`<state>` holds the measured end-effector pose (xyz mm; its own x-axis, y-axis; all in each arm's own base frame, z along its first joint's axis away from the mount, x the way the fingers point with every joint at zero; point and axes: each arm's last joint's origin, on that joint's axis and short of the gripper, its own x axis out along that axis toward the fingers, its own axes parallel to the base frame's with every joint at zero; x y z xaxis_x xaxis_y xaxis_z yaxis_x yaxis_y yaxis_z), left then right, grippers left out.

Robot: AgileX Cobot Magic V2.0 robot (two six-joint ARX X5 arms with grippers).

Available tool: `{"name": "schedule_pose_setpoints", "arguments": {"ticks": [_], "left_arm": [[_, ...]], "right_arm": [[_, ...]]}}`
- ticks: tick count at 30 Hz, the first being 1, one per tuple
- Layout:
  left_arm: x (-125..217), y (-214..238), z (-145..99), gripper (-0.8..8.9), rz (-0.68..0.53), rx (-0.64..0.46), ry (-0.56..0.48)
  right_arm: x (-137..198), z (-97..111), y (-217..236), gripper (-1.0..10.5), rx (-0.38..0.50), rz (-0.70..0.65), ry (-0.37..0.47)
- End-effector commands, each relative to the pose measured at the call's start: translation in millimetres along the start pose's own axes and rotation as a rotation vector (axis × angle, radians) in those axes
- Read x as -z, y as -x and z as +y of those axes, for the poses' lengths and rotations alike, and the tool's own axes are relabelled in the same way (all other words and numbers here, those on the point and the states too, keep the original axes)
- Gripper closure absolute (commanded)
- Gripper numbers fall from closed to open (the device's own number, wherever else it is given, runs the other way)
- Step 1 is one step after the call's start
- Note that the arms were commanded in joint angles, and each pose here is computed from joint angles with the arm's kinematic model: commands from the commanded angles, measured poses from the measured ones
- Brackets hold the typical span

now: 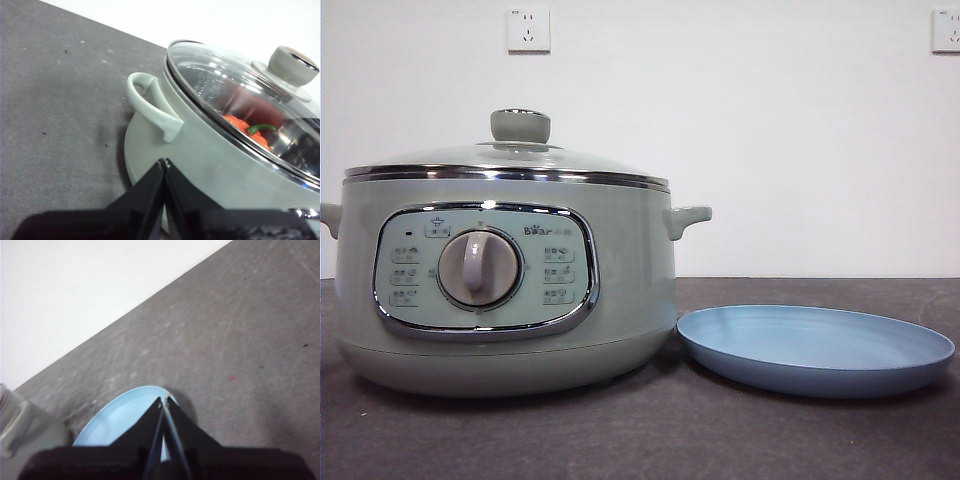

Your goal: Take the pumpkin out from the steamer,put the pumpkin in the blue plate,close the lid

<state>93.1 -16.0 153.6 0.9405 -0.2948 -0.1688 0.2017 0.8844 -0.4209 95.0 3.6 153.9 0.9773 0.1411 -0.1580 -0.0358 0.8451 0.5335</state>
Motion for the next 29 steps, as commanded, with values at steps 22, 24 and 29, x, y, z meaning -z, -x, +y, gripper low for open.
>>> {"name": "schedule_pose_setpoints", "arguments": {"ticks": [22,24,29], "left_arm": [[-123.3,-5.2,-52.3,8.20,0.068,-0.020,-0.142],[-135.8,-9.4,-57.0,8.20,0.077,-0.016,-0.179],[-165.8,-21.8,-70.5,8.20,0.140,0.074,-0.249]], "right_arm": [[-121.3,78.9,16.5,9.6,-0.035,0.068,0.232],[-135.1,87.9,12.9,9.6,-0.067,0.082,0.276],[-169.0,109.8,-0.1,9.6,-0.168,0.138,0.397]]}}
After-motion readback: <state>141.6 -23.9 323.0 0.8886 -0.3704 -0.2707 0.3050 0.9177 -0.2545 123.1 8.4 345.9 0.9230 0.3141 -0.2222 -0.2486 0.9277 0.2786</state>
